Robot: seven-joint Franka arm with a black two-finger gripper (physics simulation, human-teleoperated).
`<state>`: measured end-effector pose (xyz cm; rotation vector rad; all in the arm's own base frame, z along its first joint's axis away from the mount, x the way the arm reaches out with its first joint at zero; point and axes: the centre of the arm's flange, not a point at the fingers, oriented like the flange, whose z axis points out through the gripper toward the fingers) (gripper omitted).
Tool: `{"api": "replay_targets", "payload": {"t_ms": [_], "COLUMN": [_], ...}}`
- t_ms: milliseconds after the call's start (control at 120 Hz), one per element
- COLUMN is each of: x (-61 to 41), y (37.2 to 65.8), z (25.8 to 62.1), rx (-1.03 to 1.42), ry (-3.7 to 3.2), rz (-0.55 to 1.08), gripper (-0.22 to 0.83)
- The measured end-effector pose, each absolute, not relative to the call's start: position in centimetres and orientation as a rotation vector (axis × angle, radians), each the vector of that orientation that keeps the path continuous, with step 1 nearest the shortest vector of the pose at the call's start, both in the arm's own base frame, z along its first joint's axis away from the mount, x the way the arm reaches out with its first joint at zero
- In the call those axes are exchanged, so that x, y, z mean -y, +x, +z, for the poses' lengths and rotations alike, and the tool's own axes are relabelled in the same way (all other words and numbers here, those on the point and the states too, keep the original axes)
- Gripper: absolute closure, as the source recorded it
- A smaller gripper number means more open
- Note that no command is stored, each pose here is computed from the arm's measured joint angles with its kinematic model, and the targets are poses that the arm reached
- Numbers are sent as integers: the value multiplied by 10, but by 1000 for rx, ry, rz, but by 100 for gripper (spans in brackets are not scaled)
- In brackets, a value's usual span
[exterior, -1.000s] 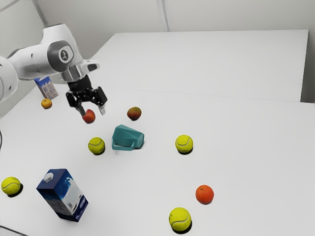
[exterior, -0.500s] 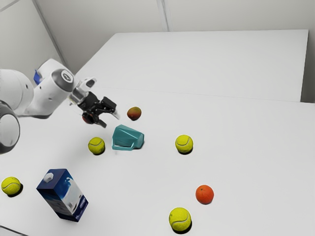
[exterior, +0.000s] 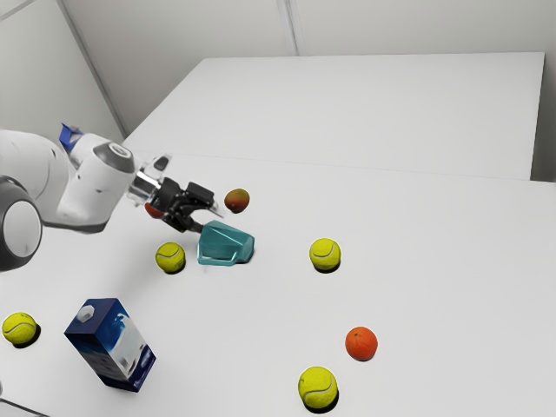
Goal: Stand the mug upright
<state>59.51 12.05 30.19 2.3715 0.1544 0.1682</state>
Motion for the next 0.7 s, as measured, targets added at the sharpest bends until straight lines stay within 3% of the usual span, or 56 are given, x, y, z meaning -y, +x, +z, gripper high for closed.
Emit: {"api": "replay_targets", "payload": {"t_ms": [408, 700], "x": [-107, -103], "y": [588, 589], "z": [282, 284], "rx": [-126, -86], "ry": [2292, 2282], "rz": [185, 207], "gripper": [1, 33]}}
